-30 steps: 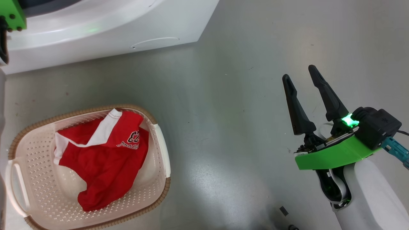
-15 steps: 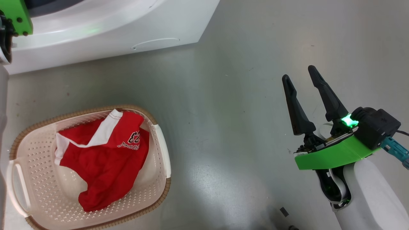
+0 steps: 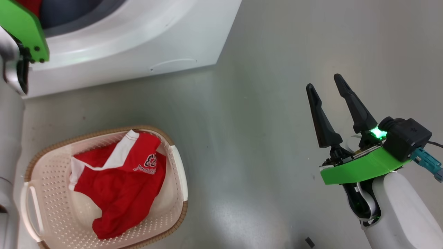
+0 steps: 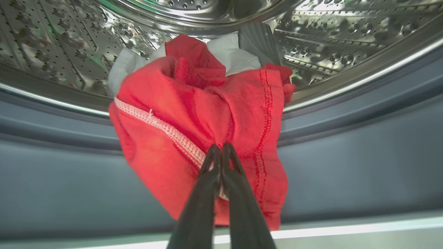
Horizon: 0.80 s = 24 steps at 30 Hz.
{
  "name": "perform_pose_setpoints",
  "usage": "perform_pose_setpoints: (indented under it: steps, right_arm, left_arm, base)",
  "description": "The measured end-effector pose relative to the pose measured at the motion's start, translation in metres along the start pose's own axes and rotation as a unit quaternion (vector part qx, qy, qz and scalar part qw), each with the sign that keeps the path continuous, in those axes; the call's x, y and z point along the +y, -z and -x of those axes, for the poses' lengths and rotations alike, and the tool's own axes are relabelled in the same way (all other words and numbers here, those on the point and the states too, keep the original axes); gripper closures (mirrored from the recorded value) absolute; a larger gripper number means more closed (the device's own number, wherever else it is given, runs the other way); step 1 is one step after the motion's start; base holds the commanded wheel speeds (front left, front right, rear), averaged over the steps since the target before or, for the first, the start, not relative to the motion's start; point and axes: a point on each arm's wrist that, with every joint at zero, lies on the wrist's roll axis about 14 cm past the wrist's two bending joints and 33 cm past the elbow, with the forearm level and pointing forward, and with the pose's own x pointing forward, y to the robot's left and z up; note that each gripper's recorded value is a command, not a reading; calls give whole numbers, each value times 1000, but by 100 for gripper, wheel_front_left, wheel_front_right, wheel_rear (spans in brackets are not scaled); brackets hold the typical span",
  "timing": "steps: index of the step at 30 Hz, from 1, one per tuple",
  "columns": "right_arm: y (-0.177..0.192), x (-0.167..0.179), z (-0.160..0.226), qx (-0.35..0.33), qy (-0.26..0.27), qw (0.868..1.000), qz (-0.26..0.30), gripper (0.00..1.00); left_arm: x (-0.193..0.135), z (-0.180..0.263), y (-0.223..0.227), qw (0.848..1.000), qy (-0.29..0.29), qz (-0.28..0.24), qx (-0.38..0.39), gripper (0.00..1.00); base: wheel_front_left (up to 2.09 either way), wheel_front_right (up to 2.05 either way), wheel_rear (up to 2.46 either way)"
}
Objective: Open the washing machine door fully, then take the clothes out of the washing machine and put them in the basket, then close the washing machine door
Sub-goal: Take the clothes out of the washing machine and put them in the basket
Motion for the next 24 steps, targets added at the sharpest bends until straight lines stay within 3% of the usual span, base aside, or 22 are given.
perform_pose_setpoints:
  steps: [8,24]
  right_arm:
    - [-28,12,8,-27,-17,999,4,0]
    - [-66,38,59,-64,-48,997,-4,0]
  left_arm:
    - [-16,39,-16,997,37,9,-66,100]
    - [-16,144,-49,981,63,-2,-182,100]
  base:
    - [0,0,0]
    - [0,0,0]
